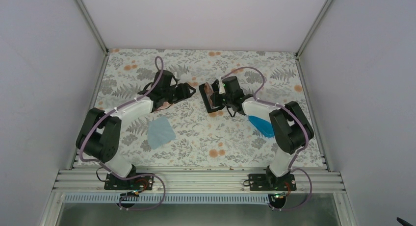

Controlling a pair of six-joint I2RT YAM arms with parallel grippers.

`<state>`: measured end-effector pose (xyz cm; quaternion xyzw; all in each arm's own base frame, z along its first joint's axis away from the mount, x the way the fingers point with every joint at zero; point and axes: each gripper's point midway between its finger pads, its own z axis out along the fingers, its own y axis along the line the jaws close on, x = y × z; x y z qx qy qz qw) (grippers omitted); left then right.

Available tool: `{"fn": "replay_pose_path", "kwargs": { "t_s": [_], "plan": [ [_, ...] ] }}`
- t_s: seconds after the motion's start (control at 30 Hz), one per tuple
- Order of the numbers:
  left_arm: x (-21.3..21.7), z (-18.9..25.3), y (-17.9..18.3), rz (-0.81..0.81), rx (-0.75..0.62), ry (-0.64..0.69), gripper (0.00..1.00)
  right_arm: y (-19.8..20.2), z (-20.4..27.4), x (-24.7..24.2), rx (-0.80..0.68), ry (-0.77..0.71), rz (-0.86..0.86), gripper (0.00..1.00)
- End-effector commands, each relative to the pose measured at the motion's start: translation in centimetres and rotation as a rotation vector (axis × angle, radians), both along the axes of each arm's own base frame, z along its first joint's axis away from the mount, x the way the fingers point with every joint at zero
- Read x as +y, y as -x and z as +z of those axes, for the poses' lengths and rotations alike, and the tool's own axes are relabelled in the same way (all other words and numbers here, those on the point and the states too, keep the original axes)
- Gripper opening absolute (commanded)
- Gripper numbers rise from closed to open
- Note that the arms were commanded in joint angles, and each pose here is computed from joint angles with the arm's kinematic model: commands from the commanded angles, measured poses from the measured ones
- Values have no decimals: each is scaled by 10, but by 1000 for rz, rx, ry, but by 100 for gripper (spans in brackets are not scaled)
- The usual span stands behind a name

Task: Organize the sunglasses
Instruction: Place the sunglasses in the sunglasses case.

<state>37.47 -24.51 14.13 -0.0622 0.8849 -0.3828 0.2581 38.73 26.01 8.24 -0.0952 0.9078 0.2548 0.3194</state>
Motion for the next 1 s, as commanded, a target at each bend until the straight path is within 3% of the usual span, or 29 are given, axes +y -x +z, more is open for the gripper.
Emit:
{"fn": "replay_pose_path", "kwargs": {
  "t_s": [0.0,0.37,0.77,0.97],
  "plan": [
    [-6,-12,1,-28,17,10,62,-7,0,8,-3,-46,5,4],
    [-15,-33,0,-53,79,26,61,-1,-16,8,50,-55,-1,4],
    [-23,-53,-1,-68,140,9,60,-4,-3,-3,13,70,-72,34],
    [-29,-60,-4,-83,163,6,59,-15,0,-11,-11,177,-125,31]
  ]
}}
